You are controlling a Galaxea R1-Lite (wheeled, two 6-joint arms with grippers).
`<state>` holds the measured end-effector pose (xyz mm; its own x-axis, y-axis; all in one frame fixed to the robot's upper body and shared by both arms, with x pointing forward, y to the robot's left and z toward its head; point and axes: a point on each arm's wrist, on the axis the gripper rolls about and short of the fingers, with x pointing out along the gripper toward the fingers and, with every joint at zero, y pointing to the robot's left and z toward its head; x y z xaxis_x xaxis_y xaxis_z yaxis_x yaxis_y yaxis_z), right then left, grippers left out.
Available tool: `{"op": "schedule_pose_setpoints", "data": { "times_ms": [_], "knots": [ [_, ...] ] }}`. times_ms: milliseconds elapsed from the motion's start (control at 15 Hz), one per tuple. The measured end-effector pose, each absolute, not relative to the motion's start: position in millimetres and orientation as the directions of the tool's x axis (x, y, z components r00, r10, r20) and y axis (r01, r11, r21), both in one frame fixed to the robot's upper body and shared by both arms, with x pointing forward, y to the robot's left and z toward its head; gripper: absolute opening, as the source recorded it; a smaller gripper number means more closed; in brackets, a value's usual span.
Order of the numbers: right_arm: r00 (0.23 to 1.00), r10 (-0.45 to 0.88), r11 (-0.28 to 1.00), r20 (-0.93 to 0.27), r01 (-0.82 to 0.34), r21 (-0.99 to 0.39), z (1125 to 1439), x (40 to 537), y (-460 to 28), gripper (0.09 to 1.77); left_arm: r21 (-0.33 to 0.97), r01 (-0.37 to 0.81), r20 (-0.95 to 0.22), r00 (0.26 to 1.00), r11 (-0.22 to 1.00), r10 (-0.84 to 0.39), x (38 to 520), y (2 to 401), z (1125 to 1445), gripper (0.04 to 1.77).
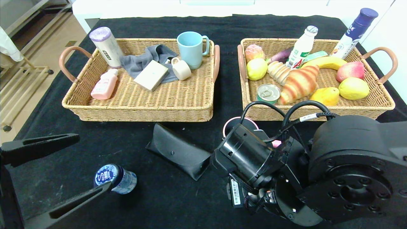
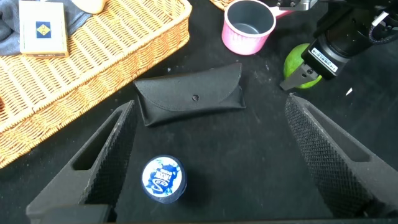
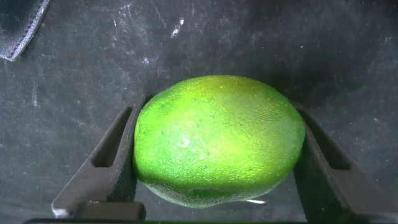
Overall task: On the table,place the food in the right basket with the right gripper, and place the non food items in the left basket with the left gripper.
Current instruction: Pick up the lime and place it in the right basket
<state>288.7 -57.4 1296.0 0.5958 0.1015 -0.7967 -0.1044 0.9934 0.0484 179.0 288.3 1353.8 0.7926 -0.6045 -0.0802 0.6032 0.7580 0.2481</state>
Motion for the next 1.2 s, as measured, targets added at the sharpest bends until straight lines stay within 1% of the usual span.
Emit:
{"op": "schedule_pose_setpoints", "data": {
  "times_ms": [600, 933, 1200],
  "knots": [
    [0.596, 0.105, 0.993, -0.796, -0.11, 0.048, 1297, 287, -57, 1.4, 0.259, 0.602, -0.077, 0.792, 0.755, -0.605, 177, 289, 1354, 1.72],
    [0.583, 0.09, 0.992, -0.807, -0.129, 0.017, 1313, 272, -69, 1.39, 0.258, 0.602, -0.079, 0.793, 0.756, -0.605, 178, 289, 1354, 1.72],
    [0.578, 0.075, 0.992, -0.813, -0.128, 0.0, 1320, 263, -85, 1.39, 0.257, 0.602, -0.081, 0.793, 0.756, -0.604, 178, 289, 1354, 1.72]
  ]
}}
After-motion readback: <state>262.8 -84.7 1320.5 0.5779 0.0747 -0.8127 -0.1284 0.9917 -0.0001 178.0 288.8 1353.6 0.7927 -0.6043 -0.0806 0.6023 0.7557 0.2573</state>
